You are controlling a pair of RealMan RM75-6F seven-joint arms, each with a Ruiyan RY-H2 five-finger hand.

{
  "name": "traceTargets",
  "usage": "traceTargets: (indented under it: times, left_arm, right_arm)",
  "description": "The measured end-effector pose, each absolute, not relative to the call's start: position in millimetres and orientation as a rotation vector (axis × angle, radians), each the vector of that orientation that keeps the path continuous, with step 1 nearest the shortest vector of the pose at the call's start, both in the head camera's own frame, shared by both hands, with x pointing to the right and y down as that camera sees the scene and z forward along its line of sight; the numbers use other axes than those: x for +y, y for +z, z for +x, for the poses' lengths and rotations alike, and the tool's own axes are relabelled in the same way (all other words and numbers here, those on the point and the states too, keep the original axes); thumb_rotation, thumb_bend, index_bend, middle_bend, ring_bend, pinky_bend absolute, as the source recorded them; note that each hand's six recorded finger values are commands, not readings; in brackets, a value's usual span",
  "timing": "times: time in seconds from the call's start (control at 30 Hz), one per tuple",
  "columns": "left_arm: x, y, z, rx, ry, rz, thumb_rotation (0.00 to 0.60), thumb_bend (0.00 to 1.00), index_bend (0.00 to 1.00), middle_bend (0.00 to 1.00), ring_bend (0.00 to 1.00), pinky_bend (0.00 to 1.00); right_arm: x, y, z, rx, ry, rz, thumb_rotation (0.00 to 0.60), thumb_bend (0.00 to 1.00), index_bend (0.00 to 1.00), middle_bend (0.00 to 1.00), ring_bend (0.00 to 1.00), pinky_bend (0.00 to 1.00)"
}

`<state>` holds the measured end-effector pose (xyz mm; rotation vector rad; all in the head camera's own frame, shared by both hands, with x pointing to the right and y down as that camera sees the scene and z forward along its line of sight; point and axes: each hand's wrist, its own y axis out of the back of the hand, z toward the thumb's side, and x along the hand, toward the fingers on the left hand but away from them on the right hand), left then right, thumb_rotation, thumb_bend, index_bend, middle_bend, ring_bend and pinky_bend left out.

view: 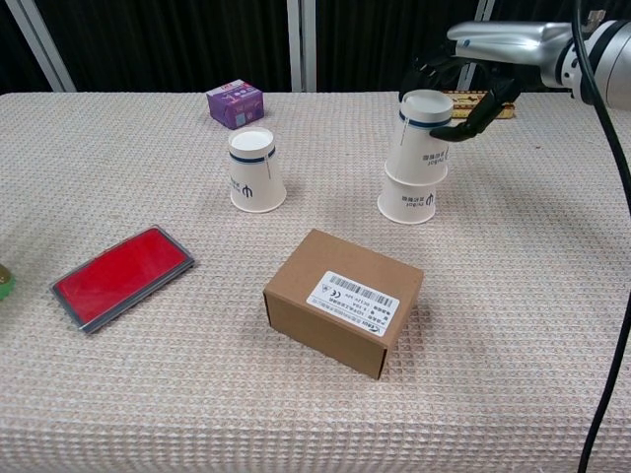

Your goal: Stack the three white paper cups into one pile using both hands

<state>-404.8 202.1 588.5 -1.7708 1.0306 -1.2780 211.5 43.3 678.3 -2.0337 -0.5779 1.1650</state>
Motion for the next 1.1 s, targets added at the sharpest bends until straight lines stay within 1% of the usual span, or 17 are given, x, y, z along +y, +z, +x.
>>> traceTargets:
  times: [0.07,0.1,0.2,0.37,0.47,0.6,0.8,0.9,1.03,1.1]
  left_arm:
    - [200,589,-404,1.031,-1.272,-1.777,0.600,0.15,0.29,0.15,0.09,0.11]
    - [199,589,-403,1.030,-1.269,-1.781,0.600,0.15,0.29,0.15,0.09,0.11]
    - [192,587,-400,1.027,-1.250,-1.794,0.600,0.15,0.29,0.15,0.09,0.11]
    - [170,585,-389,1.010,-1.195,-1.825,0.600,0.15,0.29,0.15,0.09,0.11]
    - [155,587,-378,0.987,-1.162,-1.865,0.600,0.15,0.29,0.15,0.09,0.11]
    - [132,594,-356,0.946,-1.118,-1.931,0.600,0.15,0.28,0.15,0.09,0.11]
    - [95,614,-311,0.865,-1.073,-2.015,0.600,0.15,0.24,0.14,0.09,0.11]
    - [78,627,-287,0.821,-1.072,-2.051,0.600,0.15,0.20,0.13,0.09,0.11]
    - [61,648,-253,0.756,-1.089,-2.094,0.600,0.15,0.14,0.12,0.09,0.11]
    - [55,657,-239,0.736,-1.101,-2.110,0.600,0.15,0.13,0.11,0.09,0.11]
  right_arm:
    - [47,684,212,-0.544,1.191,-2.033,0.600,0.21,0.05,0.09,0.01,0.08]
    - [50,688,214,-0.522,1.207,-2.029,0.600,0.20,0.02,0.06,0.00,0.07]
    - [57,694,221,-0.489,1.246,-2.016,0.600,0.18,0.00,0.01,0.00,0.04]
    - [59,683,239,-0.550,1.255,-1.990,0.600,0.18,0.00,0.00,0.00,0.03]
    - [61,667,261,-0.633,1.255,-1.956,0.600,0.18,0.00,0.00,0.00,0.03]
    - [70,640,303,-0.768,1.263,-1.889,0.600,0.18,0.00,0.00,0.00,0.03]
    - [99,602,364,-0.945,1.281,-1.796,0.600,0.18,0.00,0.00,0.00,0.03]
    - [116,591,386,-0.998,1.290,-1.772,0.600,0.18,0.00,0.00,0.00,0.03]
    - [132,585,405,-1.047,1.309,-1.759,0.600,0.18,0.00,0.00,0.00,0.03]
    - [137,584,412,-1.066,1.314,-1.755,0.600,0.18,0.00,0.00,0.00,0.03]
